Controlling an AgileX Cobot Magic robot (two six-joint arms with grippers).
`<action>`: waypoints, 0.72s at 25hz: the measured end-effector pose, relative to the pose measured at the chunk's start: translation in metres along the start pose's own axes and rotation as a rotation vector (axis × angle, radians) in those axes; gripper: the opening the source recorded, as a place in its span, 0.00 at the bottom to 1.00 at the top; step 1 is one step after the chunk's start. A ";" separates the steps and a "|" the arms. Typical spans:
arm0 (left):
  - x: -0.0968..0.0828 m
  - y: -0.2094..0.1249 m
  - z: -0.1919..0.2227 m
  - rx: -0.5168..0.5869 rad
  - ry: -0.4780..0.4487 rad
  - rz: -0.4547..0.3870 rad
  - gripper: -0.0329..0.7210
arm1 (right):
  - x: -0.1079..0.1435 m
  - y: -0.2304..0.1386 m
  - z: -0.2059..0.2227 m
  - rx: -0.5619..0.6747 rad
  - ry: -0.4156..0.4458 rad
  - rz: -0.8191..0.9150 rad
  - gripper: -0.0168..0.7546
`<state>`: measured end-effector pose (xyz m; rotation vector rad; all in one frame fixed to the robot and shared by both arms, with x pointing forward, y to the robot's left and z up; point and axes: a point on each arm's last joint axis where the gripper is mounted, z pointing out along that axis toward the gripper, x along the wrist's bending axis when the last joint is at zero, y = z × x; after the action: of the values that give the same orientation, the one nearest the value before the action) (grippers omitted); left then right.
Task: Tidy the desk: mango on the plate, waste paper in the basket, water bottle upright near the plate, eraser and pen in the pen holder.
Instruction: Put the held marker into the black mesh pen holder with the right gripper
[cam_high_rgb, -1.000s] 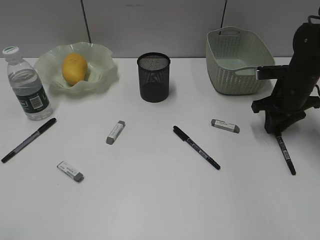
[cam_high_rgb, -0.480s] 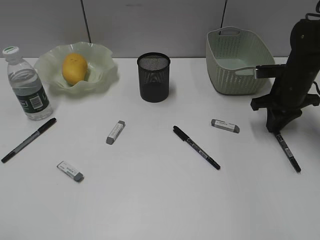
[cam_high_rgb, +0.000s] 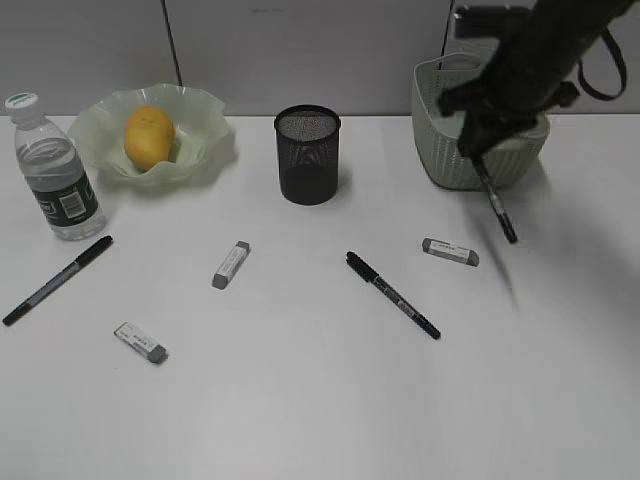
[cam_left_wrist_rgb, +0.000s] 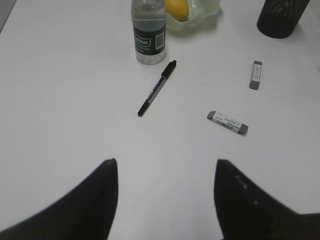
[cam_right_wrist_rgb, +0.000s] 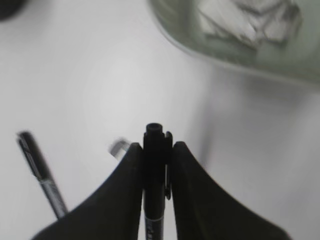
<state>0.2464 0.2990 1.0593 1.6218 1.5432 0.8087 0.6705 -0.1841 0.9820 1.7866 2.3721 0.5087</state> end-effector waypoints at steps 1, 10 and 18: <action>0.000 0.000 0.000 0.000 0.000 0.000 0.65 | 0.012 0.009 -0.010 -0.060 0.017 -0.018 0.21; 0.000 0.000 0.000 0.000 0.000 0.000 0.64 | 0.091 0.061 -0.051 -0.585 0.148 -0.065 0.21; 0.000 0.000 0.000 0.000 0.000 0.000 0.64 | 0.127 0.076 -0.045 -0.860 0.174 -0.081 0.21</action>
<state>0.2464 0.2990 1.0593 1.6218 1.5432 0.8087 0.6889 -0.0537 1.0620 1.2657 1.8267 1.4375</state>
